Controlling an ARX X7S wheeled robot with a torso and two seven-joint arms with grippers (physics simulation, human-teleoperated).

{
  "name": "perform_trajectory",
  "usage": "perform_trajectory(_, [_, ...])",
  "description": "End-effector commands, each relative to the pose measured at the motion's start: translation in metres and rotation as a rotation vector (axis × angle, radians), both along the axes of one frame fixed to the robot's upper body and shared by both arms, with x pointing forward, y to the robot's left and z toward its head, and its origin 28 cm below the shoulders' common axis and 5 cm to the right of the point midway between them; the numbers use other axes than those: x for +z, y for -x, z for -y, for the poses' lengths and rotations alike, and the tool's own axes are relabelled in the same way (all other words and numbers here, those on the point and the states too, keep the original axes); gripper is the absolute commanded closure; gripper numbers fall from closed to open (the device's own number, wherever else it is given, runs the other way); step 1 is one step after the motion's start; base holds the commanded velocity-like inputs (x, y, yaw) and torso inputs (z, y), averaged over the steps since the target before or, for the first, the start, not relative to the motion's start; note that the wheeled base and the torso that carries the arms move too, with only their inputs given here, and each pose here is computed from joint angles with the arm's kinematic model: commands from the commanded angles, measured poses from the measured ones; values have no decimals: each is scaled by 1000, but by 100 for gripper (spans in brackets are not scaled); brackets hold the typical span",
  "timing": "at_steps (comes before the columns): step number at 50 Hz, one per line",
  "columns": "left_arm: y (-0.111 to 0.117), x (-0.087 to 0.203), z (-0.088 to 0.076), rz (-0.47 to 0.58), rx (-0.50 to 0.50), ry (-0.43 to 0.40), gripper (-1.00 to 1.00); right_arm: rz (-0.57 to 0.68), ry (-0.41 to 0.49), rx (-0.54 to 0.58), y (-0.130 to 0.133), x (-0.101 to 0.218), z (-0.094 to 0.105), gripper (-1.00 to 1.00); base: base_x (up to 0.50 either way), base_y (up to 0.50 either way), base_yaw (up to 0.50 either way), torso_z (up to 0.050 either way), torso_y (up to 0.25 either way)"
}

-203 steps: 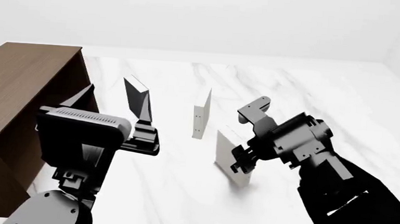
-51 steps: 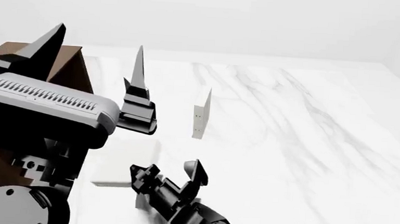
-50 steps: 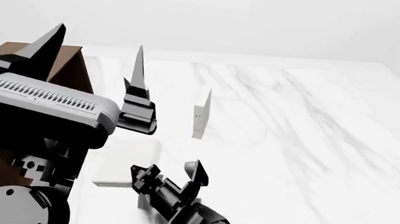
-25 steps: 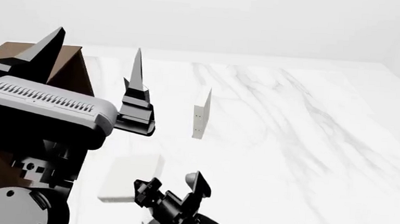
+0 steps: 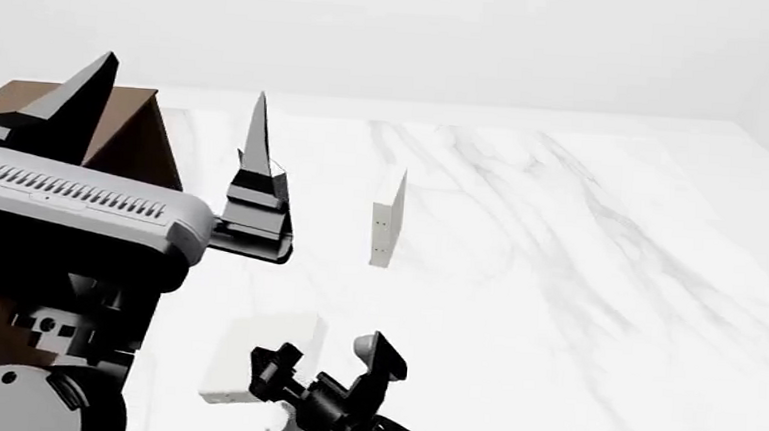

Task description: Pick up the book on the right and place it under the cabinet shelf.

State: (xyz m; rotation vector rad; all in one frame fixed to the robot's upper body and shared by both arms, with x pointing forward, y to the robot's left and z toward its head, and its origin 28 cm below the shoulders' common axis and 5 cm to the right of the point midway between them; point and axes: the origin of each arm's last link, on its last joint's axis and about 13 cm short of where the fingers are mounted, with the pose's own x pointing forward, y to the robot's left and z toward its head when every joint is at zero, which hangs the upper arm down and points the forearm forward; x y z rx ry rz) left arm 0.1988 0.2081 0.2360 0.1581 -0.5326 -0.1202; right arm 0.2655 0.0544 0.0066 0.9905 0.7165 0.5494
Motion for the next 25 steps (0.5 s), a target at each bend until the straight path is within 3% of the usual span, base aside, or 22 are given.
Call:
perform_trajectory(1, [2,0,-1,3,-1,6,-100,61,15,10,-3,6,-2,-100,0,0,0,0,0])
perform_trajectory(6, [4,1,-1,6,-2,8,-100,95,40,15,-5,8,-4,-100,0,0,0,2,2])
perform_trajectory(25, [7,3,-1,16,-4,16,-100,346,358,16,-20,22,-2,-100,0,0,0,0,1])
